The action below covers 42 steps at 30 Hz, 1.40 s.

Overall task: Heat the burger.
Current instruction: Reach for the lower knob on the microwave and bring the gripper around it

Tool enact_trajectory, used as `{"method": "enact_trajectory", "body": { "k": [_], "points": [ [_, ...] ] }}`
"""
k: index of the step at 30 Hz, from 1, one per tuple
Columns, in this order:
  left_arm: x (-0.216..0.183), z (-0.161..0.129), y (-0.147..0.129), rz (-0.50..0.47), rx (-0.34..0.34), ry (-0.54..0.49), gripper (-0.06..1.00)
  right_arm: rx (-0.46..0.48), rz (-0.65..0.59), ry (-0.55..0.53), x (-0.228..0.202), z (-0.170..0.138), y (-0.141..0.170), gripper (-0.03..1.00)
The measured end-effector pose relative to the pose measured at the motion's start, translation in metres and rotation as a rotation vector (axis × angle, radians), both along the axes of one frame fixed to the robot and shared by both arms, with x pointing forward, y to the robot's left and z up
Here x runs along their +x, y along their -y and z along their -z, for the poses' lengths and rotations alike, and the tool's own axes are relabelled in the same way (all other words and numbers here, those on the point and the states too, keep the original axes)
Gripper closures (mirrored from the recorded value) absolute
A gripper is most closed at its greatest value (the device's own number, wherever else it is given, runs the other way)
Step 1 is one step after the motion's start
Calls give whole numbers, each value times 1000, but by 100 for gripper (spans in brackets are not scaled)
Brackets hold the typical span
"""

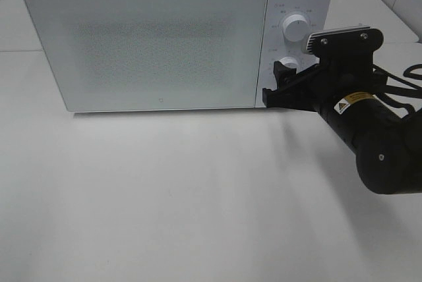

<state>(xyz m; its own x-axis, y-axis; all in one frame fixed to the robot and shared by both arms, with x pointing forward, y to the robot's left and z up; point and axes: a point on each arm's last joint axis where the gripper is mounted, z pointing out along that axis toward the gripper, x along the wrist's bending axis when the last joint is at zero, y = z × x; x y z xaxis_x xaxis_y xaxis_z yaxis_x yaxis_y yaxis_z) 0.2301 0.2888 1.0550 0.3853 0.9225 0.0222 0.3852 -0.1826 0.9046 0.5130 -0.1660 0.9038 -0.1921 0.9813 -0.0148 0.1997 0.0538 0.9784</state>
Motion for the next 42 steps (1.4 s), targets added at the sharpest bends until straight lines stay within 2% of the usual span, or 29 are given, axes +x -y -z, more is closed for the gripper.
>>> {"method": "enact_trajectory", "body": {
  "k": [8,14,28,38,42],
  "points": [
    [0,0,0,0,0,0,94,-2,5,-10,9,8,-4,30],
    [0,0,0,0,0,0,94,2,38,-8,18,6,5,31],
    [0,0,0,0,0,0,94,2,-10,21,25,1,-2,31],
    [0,0,0,0,0,0,94,-37,-6,-21,26,29,-2,31],
    [0,0,0,0,0,0,94,-39,-6,-24,26,30,-2,31]
  ]
}}
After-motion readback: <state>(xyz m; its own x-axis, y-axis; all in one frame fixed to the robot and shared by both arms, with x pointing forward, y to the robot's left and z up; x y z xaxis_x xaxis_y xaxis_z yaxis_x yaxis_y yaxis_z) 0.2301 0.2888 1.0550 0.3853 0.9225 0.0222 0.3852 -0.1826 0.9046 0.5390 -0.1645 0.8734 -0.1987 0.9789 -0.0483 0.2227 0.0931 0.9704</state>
